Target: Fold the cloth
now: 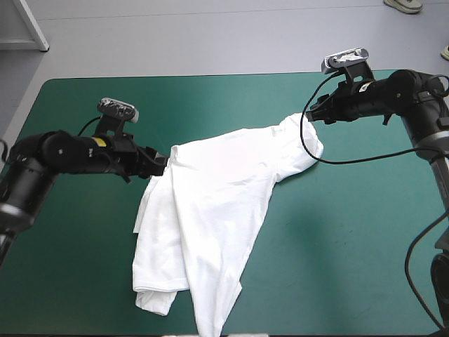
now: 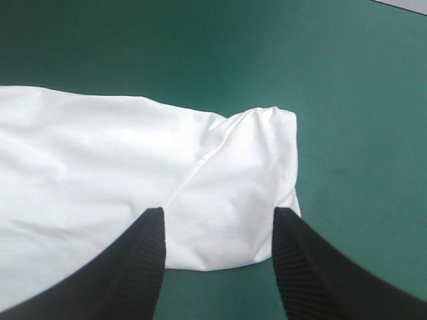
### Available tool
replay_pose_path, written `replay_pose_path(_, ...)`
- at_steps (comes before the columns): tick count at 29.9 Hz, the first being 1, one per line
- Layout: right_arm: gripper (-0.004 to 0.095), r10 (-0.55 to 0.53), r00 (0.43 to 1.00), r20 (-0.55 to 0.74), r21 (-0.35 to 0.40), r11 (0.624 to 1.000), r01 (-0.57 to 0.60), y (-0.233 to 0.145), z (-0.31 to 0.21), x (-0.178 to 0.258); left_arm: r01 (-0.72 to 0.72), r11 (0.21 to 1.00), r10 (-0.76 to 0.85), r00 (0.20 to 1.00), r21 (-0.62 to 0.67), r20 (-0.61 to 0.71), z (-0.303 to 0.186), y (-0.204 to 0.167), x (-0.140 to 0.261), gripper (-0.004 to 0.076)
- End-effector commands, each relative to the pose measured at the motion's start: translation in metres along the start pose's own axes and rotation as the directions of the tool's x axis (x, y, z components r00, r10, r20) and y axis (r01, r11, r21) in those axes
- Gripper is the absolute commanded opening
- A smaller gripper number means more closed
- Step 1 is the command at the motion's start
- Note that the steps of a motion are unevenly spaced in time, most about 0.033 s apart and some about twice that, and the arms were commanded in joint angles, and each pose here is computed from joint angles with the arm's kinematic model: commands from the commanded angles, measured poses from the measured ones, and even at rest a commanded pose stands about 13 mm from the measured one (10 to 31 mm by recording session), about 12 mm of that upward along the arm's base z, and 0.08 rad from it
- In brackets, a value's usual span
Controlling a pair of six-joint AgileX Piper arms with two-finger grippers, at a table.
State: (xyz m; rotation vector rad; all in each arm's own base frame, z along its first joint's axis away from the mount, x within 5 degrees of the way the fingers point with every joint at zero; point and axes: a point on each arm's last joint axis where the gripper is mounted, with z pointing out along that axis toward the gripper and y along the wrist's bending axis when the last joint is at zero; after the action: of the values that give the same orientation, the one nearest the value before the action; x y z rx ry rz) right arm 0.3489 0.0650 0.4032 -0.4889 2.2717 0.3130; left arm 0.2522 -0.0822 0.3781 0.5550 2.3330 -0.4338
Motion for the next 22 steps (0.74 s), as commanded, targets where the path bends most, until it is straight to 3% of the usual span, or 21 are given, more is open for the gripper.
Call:
replay_pose_path(1,0.0454,0.005,0.99,0.139,-0.027,1.0,-0.002,0.016,-0.052,-0.014,0.068,0.997,-0.07,0.993,0.024,0.098,-0.042,-0.021,0.023,0.0449)
replay_pose_path(5,0.0452,-0.003,0.983,0.184,-0.037,0.999,0.01,0.026,-0.076,-0.014,0.15,0.988,-0.152,0.984,0.03,0.097,-0.068,-0.036,0.072,0.0449)
replay_pose_path(10,0.0453,-0.01,0.981,0.193,-0.029,0.999,0.016,0.031,-0.093,-0.011,0.263,0.964,-0.263,0.965,0.045,0.005,-0.079,-0.05,0.13,0.0448)
replay_pose_path(17,0.0449,-0.002,0.985,0.173,-0.025,1.0,0.007,0.029,-0.085,-0.007,0.362,0.932,-0.357,0.92,0.003,-0.159,-0.048,-0.045,0.18,0.0449)
replay_pose_path(22,0.0449,-0.003,0.99,0.143,-0.008,1.0,0.005,0.025,-0.076,0.0,0.429,0.902,-0.429,0.883,-0.046,-0.188,-0.03,-0.039,0.198,0.0449)
